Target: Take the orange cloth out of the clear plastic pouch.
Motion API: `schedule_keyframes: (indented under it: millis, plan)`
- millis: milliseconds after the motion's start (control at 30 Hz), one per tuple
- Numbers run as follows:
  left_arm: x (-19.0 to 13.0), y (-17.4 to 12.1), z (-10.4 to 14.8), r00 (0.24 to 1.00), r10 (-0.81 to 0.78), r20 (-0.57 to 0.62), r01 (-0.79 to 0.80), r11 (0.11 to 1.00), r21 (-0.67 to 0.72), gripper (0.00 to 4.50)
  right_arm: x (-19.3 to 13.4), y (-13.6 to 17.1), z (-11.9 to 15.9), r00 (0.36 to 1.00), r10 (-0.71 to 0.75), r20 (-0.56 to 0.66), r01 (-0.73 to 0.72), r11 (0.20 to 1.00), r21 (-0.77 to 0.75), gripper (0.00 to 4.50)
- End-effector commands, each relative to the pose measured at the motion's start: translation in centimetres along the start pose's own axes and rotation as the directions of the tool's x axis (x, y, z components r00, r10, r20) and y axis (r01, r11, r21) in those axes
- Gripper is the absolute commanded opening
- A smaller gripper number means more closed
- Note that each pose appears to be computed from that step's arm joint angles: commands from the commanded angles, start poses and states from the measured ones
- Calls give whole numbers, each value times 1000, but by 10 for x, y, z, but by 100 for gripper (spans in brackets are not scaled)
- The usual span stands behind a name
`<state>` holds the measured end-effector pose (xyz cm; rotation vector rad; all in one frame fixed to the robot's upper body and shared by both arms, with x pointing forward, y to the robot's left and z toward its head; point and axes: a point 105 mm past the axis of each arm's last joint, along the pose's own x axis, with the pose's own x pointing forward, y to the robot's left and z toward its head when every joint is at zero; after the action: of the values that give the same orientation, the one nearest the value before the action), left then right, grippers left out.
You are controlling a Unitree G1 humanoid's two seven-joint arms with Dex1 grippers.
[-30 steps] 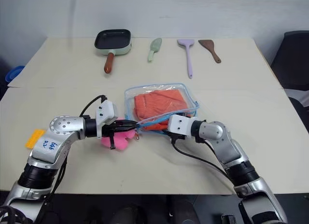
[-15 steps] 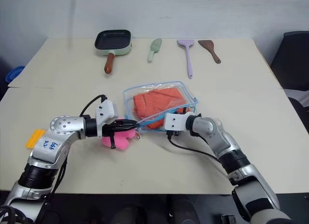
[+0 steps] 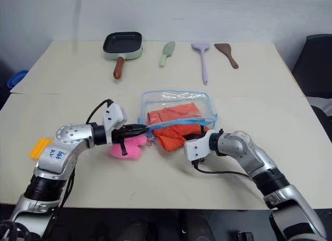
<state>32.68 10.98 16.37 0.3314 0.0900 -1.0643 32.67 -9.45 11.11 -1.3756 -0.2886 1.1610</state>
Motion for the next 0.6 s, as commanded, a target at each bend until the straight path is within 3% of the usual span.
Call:
schedule_keyframes:
  millis: [33,400,600]
  plan:
    - [1,2,21,998,9,59,-11,999,32,0,3,21,8,993,119,16,-117,990,-76,1]
    - [12,-10,28,994,-70,79,66,997,46,0,19,18,1,991,129,-26,-131,985,-116,1]
    - [19,-6,21,998,-51,44,48,996,74,0,22,21,13,990,141,15,-136,973,-187,1]
